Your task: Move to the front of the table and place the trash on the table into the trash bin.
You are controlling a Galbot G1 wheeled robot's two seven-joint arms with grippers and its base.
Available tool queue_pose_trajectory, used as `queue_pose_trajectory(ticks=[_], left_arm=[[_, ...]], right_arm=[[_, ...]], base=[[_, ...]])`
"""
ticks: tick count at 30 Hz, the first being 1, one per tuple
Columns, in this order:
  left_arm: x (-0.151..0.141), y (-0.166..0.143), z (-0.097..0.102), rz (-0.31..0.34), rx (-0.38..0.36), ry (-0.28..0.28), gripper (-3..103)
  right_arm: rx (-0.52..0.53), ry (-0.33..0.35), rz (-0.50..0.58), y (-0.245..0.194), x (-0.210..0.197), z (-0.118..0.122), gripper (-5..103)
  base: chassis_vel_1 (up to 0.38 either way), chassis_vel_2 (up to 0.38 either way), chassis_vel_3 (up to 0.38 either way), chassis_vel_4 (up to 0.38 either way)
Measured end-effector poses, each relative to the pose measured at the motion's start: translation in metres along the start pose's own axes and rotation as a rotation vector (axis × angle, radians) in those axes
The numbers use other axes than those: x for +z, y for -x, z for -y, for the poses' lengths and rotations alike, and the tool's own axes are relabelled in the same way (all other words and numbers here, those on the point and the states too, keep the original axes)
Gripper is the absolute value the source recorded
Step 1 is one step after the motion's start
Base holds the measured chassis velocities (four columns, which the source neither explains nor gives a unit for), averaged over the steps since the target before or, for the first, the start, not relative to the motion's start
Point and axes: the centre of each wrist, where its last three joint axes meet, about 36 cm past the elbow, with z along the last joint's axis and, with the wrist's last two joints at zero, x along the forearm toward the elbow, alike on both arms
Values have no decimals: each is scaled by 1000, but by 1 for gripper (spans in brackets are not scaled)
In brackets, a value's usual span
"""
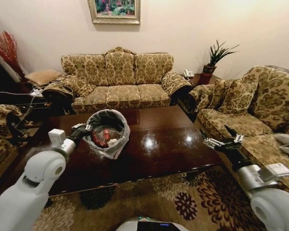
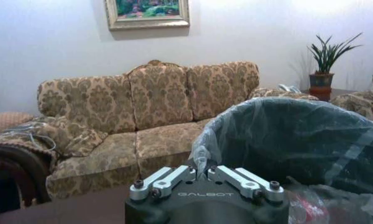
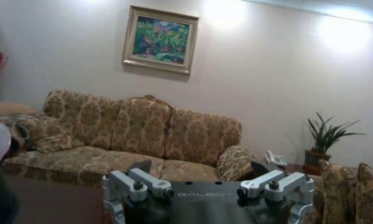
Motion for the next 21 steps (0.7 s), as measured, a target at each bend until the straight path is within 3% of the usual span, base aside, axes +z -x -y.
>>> queue_pose_trajectory(ticks=[10, 21], left_arm=[[10, -13, 15, 22, -22, -18, 4], [20, -30, 29, 35, -58, -84, 4]], right_arm=[[-22, 7, -13, 2, 2, -6, 100], [-74, 26, -61, 2, 9, -20, 100]], base=[[280, -262, -270, 272], [329, -338, -310, 339]])
